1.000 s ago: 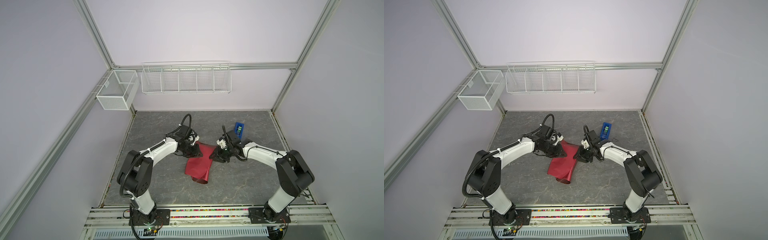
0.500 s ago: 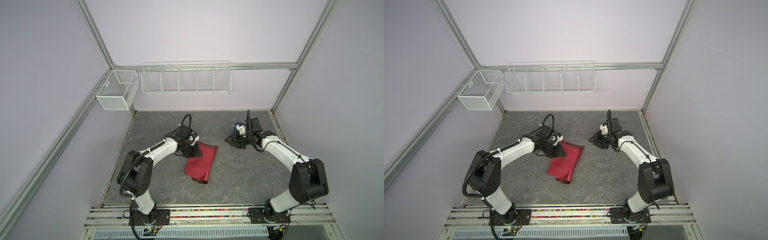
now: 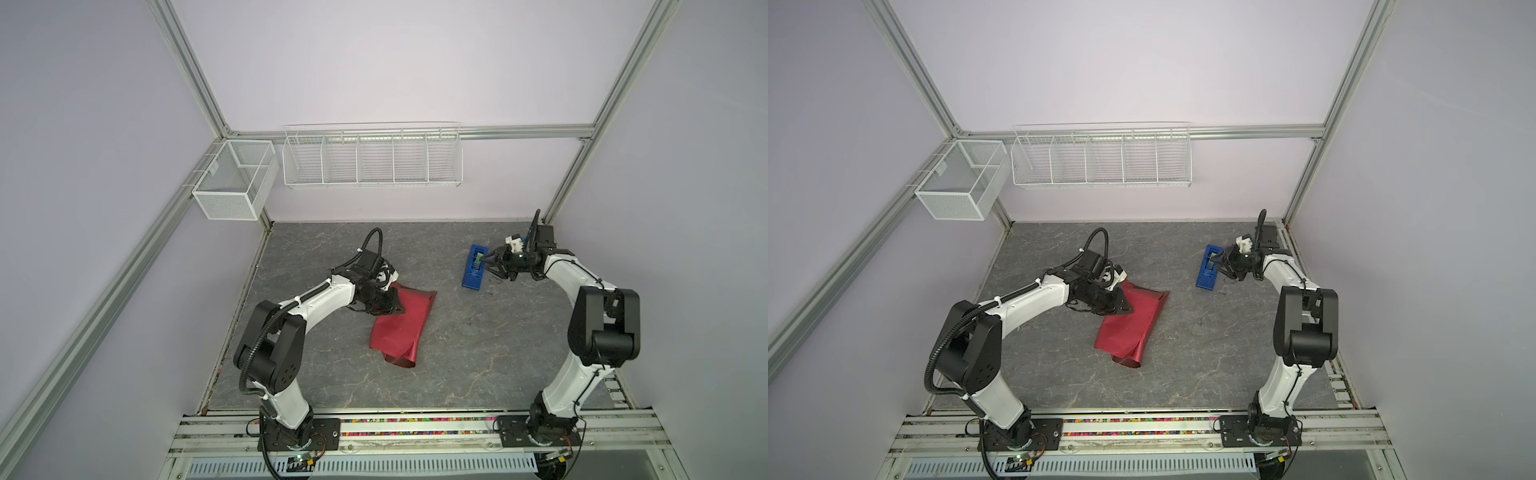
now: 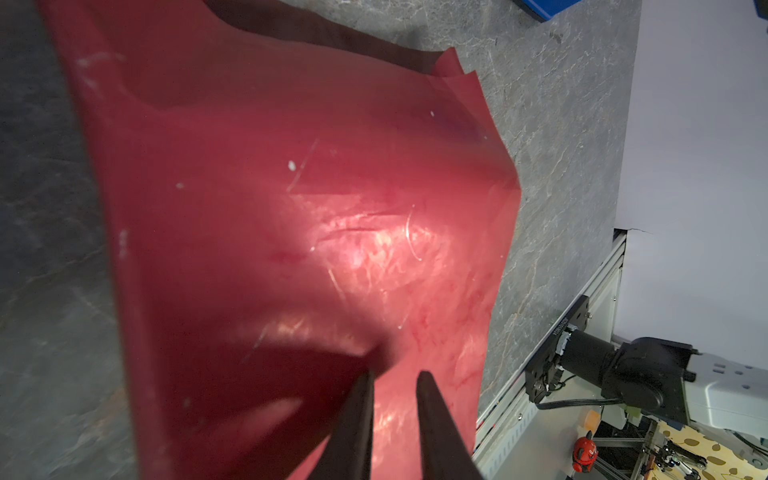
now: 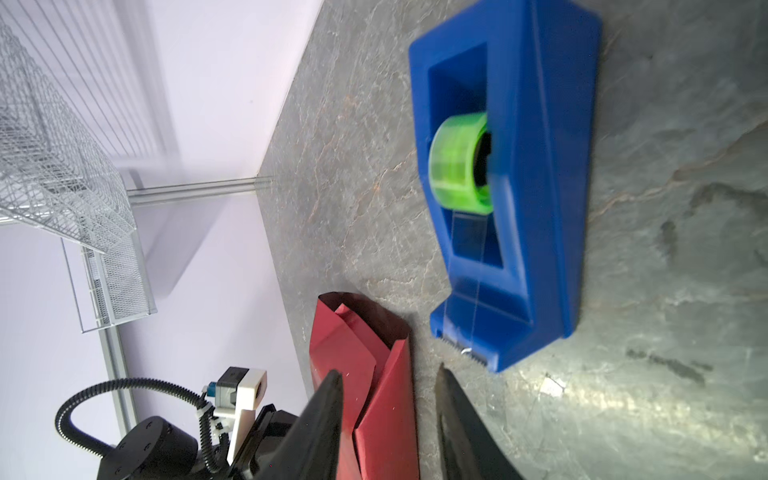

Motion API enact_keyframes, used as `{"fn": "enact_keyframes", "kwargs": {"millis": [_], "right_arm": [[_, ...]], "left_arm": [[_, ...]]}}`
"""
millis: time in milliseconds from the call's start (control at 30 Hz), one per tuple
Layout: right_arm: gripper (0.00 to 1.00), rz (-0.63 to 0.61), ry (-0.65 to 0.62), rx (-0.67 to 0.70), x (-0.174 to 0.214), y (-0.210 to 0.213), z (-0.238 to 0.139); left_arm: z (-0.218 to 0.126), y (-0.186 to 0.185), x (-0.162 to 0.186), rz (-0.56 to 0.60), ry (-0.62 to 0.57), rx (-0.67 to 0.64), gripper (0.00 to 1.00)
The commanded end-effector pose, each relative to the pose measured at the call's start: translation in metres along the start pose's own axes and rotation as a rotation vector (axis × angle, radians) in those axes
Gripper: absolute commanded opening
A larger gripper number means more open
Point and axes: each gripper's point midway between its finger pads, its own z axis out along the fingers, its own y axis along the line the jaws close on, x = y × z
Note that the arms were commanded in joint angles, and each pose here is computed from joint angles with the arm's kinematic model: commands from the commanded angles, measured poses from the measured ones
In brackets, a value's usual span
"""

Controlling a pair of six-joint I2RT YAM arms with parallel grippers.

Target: Wrap the gift box in paper

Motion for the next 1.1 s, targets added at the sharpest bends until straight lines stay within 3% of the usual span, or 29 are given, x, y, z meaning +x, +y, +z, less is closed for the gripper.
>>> {"fn": "enact_keyframes", "kwargs": {"millis": [0, 567, 1067], "right_arm": [[0.39, 0.007, 0.033, -0.022, -0.006, -0.008, 0.007], [0.34, 0.113, 0.173, -0.142, 0.002, -0.030, 0.060], [0.20, 0.125, 0.132, -0.108, 0.001, -0.028, 0.042]], "left_arm": [[0.022, 0.039, 0.037, -0.082, 0.124, -0.121, 0.21], [0.021, 0.043, 0.041, -0.095, 0.131, -0.137, 0.20], [0.021, 0.042, 0.039, -0.094, 0.125, -0.135, 0.20]]}}
